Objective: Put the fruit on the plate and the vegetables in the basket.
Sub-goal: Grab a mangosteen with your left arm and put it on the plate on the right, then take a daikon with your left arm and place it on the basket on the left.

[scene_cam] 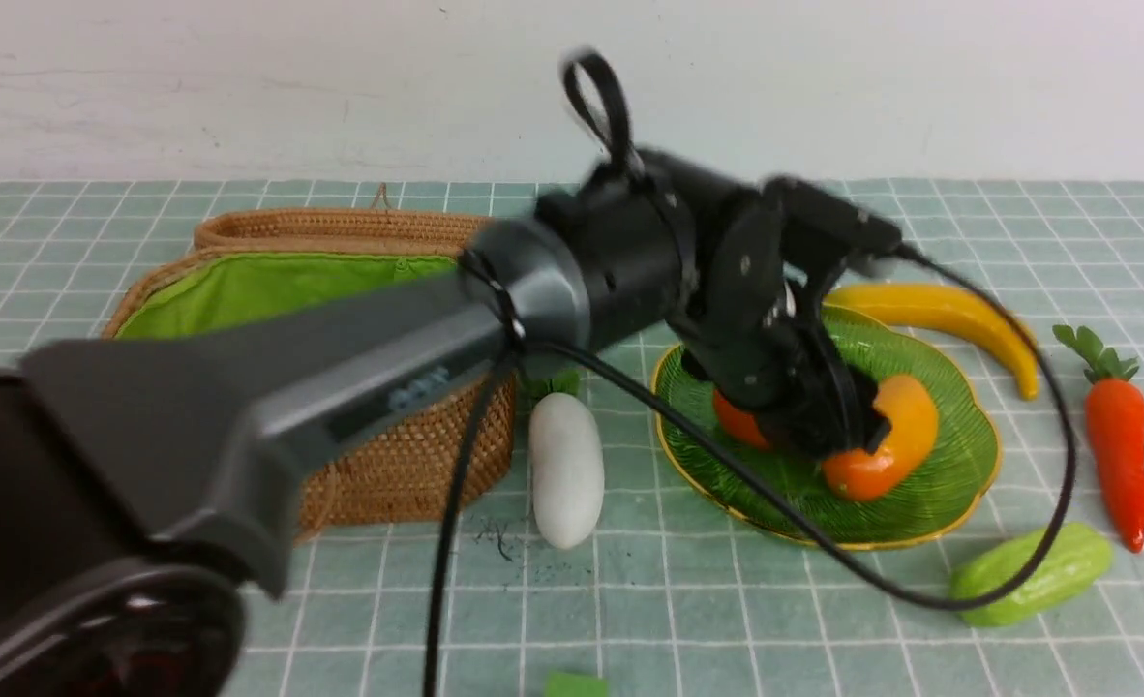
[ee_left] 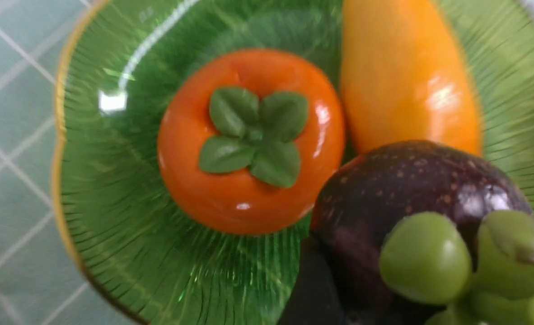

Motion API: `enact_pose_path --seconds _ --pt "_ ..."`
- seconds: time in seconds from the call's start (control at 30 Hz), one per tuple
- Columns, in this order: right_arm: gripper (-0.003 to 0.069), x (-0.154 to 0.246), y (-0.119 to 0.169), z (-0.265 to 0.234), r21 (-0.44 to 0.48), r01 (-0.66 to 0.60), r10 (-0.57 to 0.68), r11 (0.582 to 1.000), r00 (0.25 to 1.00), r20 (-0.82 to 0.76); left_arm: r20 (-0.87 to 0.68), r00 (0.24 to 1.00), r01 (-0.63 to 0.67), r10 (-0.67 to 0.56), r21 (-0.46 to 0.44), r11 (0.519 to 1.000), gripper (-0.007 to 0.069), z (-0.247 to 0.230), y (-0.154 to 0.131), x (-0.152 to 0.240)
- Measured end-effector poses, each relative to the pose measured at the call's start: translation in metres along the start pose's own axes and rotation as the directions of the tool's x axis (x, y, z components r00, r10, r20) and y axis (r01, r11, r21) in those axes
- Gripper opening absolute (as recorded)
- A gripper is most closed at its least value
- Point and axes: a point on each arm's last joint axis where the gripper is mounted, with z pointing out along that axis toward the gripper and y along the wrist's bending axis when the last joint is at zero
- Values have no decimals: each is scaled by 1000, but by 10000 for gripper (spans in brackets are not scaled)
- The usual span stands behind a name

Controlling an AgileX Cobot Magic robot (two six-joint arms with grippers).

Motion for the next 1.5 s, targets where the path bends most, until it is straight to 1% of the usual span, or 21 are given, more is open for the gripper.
enact_pose_path --seconds 0.1,0.2,0.23,0.3,0.47,0.5,0.57,0.6,0.63,0.67,0.73,0.77,0.8,0.87,0.93,1.0,1.03,1.17,1.2,1.3,1.5 --pt "141 0 0 0 -3 -3 3 1000 1000 -1 -17 1000 -2 2 -3 1000 533 14 1 7" --pt "141 0 1 0 -6 -5 5 1000 1000 -3 -16 1000 -2 2 -4 1000 600 17 1 8" --pt "141 0 1 0 -6 -5 5 1000 1000 -3 -8 1000 1 -1 -1 1000 638 13 0 6" --pt "141 0 1 0 -6 -6 6 1000 1000 -3 -1 1000 5 -5 3 1000 662 6 0 3" --pt "141 0 0 0 -2 -4 4 1000 1000 -2 -4 1000 9 -9 5 1000 661 -22 -1 -6" --pt "141 0 0 0 1 -3 3 1000 1000 0 -24 999 30 -30 7 1000 645 -35 -1 -7" --pt "141 0 0 0 0 -3 3 1000 1000 2 -83 990 113 -113 -5 994 594 -55 -2 -7" --pt "141 0 0 0 0 -3 3 1000 1000 2 -97 987 131 -132 -13 991 589 -58 -1 -6" --pt "141 0 0 0 0 -3 3 1000 1000 2 -165 959 225 -232 -63 972 534 -71 1 -1" --pt "141 0 0 0 2 -2 2 1000 1000 3 -201 938 264 -281 -109 958 503 -75 3 3" --pt "141 0 0 0 4 -1 1 1000 1000 3 -251 910 285 -331 -200 937 459 -77 8 10" --pt "141 0 0 0 4 -1 1 1000 1000 3 -251 907 292 -337 -202 935 451 -76 8 10" --pt "141 0 0 0 4 0 0 1000 1000 3 -274 894 280 -354 -274 920 433 -73 14 15" --pt "143 0 0 0 4 6 -6 1000 1000 3 -296 879 270 -374 -337 902 425 -62 22 22" --pt "143 0 -1 0 7 19 -19 1000 1000 4 -309 866 273 -394 -368 889 431 -48 28 28" --pt "144 0 -1 0 7 21 -21 1000 1000 4 -319 858 273 -402 -379 884 448 -37 32 33" --pt "145 -1 -1 0 12 24 -24 1000 1000 6 -324 854 271 -408 -393 879 470 -24 37 38" --pt "147 -1 -1 0 12 32 -32 999 999 5 -309 852 276 -423 -423 863 515 -8 42 44" --pt "148 -1 -1 0 12 43 -43 999 999 5 -296 854 270 -428 -452 850 532 -4 45 45" --pt "149 -1 -1 0 12 49 -49 999 999 5 -270 855 277 -444 -486 829 544 3 49 48" --pt "149 -1 -1 0 12 53 -53 999 999 5 -266 849 284 -456 -496 820 547 11 51 52"
